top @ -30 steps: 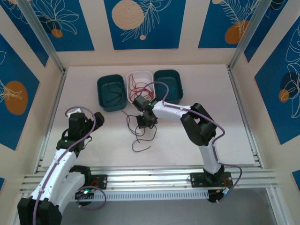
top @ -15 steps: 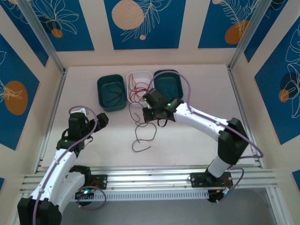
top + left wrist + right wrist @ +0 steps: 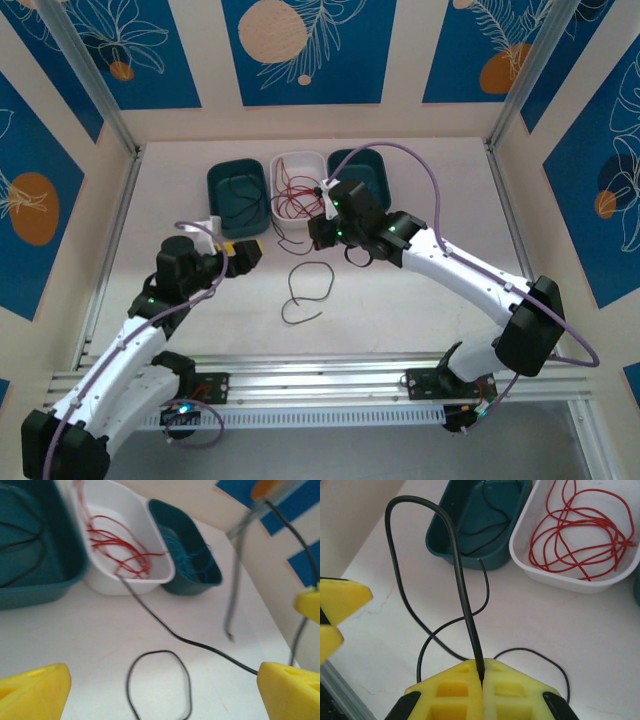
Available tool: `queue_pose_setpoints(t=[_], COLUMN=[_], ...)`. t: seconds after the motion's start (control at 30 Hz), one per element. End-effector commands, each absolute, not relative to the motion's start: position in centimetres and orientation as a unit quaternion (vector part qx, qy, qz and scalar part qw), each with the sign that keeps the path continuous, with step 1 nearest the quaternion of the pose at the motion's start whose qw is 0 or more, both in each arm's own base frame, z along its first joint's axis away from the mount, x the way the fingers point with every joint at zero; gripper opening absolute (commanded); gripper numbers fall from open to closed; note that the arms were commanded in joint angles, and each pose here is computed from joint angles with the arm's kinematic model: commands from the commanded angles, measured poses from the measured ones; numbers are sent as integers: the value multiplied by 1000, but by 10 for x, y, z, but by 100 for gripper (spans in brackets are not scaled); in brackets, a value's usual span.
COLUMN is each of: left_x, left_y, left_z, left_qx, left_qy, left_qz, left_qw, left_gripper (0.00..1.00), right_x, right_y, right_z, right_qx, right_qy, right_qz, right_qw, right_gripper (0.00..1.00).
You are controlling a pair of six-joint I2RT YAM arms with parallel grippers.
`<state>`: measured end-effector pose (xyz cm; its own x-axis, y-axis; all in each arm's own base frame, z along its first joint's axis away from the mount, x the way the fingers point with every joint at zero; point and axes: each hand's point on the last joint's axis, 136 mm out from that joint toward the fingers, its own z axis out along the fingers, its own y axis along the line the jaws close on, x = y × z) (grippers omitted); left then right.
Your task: Untangle the cables
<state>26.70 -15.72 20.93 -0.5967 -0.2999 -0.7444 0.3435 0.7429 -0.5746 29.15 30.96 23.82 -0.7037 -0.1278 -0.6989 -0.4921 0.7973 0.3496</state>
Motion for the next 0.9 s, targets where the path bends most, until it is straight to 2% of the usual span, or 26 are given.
queue_pose_setpoints(t=[0.0,0.2,0.37,0.4,0.47,0.6,0.7,0.8,0.83,0.87], left_x=[269,283,299,301,305,312,315,318,319,321], left_y=[-181,-201,-203,-203,-204,-201,-199,-195,-195,-194], left_z=[244,246,250,251,253,255,257,263,266,269], left_qx=[75,97,92,92,90,73,62,52,50,48], left_qy=[793,796,797,796,796,797,803,806,806,806], left_qz=[-367,-364,-349,-347,-346,-340,-332,-324,-322,-320], left_qw=[480,473,485,487,488,493,492,492,494,495], left_gripper=[87,68,67,64,53,20,1,0,0,0], right_x=[284,276,271,270,271,272,274,277,279,280], right_y=[318,327,331,332,332,332,333,331,329,328], right_z=[252,256,257,258,257,256,255,254,254,254], right_qx=[-193,-211,-225,-227,-226,-224,-223,-217,-214,-210], right_qy=[865,854,848,847,848,848,849,851,852,853], right_qz=[312,344,356,358,358,356,355,351,351,349], right_qw=[343,329,321,321,320,321,322,323,324,325], right_gripper=[0,0,0,0,0,0,0,0,5,15])
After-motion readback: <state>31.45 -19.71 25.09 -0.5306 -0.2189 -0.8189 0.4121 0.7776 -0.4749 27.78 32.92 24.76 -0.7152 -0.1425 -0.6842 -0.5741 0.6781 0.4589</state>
